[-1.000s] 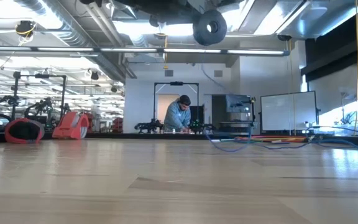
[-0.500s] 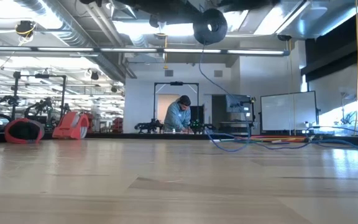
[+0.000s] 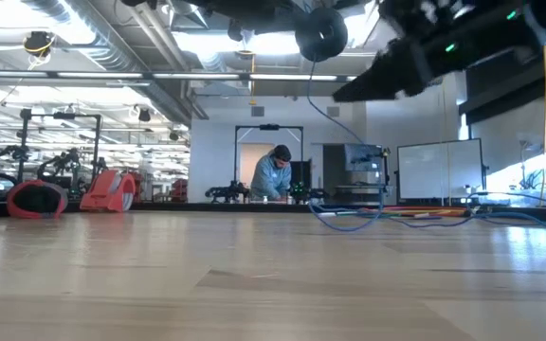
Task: Coil cords
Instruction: Coil the blue cable wire on the black spool
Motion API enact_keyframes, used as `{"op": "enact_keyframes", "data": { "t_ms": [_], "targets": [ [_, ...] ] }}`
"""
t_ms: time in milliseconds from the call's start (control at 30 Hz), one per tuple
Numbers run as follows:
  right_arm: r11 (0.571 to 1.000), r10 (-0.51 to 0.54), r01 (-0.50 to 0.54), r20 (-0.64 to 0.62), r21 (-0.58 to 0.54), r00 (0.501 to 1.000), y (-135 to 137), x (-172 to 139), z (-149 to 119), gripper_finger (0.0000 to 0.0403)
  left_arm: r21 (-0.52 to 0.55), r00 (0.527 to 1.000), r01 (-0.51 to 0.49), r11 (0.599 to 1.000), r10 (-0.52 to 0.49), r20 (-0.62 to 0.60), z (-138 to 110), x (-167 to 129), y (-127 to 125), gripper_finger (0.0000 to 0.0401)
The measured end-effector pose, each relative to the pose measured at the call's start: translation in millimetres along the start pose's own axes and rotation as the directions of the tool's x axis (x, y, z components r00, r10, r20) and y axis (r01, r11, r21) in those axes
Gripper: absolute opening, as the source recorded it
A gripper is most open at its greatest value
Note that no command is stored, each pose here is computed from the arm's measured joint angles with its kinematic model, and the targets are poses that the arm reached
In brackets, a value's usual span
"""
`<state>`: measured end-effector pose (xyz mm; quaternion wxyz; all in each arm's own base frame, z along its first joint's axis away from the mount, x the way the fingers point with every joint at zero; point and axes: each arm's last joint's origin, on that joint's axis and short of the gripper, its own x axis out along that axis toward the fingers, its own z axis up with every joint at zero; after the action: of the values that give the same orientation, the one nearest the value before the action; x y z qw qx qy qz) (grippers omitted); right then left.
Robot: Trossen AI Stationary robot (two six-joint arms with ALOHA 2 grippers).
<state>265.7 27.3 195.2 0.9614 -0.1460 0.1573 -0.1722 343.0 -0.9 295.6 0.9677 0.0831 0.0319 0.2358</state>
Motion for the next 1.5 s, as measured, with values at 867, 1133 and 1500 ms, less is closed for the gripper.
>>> {"op": "enact_keyframes", "data": {
  "t_ms": [867,1133,1500],
  "targets": [
    [0.998,0.042,-0.045,0.067,0.042,0.997,-5.1,34.9,0.5,0.0066,-0.003,1.000,0.001,1.000,-0.001,-0.005,-0.4,0.0,-0.1,0.0001],
    [0.999,0.023,-0.026,0.064,0.043,0.998,-10.4,37.2,-0.4,0.0027,-0.004,1.000,0.001,1.000,-0.001,-0.003,-0.2,0.1,-0.1,0.0001],
    [0.995,0.092,-0.097,0.114,0.034,0.989,0.5,33.1,8.3,0.0005,-0.006,1.000,0.000,1.000,0.000,0.000,0.2,0.1,0.0,0.0001]
  ]
}}
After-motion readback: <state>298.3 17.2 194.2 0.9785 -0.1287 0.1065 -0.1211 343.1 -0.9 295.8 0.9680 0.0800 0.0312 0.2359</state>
